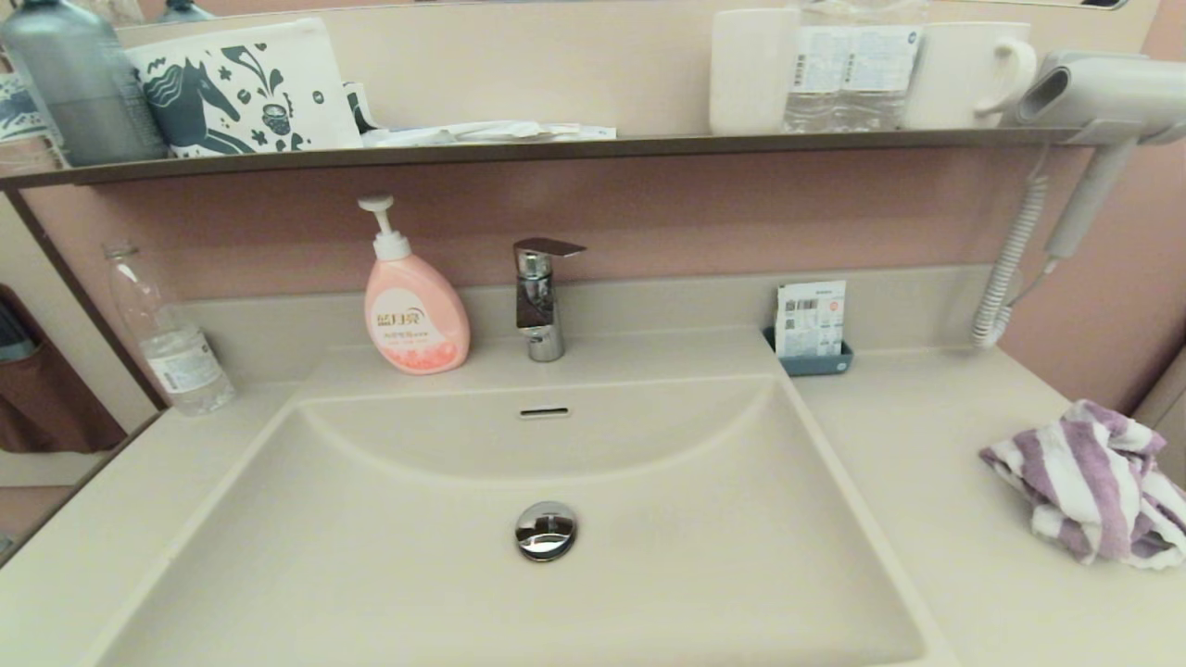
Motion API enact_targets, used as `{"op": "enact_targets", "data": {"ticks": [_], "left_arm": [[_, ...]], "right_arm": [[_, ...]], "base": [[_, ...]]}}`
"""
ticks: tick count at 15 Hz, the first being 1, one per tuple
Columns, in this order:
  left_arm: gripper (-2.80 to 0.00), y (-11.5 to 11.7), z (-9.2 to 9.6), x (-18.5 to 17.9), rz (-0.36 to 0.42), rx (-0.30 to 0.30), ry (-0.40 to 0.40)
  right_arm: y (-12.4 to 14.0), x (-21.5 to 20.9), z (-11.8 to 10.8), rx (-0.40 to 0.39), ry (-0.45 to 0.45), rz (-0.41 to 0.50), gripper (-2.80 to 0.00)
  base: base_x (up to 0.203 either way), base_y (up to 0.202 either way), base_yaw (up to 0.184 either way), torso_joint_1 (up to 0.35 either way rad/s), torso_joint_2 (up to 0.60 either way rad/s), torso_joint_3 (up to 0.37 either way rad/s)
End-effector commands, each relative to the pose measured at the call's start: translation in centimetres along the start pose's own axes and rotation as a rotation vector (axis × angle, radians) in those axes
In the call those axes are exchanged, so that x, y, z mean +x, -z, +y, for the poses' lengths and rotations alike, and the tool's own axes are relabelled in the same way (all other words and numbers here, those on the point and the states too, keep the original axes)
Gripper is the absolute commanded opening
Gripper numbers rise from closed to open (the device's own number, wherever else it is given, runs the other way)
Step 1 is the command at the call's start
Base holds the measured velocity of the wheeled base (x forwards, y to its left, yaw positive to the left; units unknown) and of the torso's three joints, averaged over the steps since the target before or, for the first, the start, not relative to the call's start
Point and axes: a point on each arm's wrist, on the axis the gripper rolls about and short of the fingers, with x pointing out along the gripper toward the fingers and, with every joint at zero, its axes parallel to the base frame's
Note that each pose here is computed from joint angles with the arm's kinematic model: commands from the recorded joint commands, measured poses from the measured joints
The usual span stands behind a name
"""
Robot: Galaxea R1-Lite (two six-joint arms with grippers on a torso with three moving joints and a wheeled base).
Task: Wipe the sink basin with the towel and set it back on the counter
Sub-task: Turn on the faucet
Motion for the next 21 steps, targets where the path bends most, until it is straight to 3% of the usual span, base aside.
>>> {"op": "enact_targets", "data": {"ticks": [1, 11, 14, 21], "left_arm": [[-2.80, 0.0, 0.0, 0.0, 0.000, -0.001, -0.001], [-2.80, -0.3, 0.0, -0.1, -0.005, 0.019, 0.002], [-2.80, -2.8, -0.4, -0.6, -0.041, 0.021, 0.067], [-2.80, -8.7, -1.1, 3.1, 0.116, 0.017, 0.131]], "right_arm": [[0.0, 0.0, 0.0, 0.000, 0.000, 0.000, -2.80], [0.0, 0.0, 0.0, 0.000, 0.000, 0.000, -2.80], [0.0, 0.0, 0.0, 0.000, 0.000, -0.002, -2.80], [0.0, 0.0, 0.0, 0.000, 0.000, 0.000, -2.80]], "base": [[0.000, 0.000, 0.000, 0.000, 0.00, 0.000], [0.000, 0.000, 0.000, 0.000, 0.00, 0.000], [0.000, 0.000, 0.000, 0.000, 0.00, 0.000], [0.000, 0.000, 0.000, 0.000, 0.00, 0.000]]}}
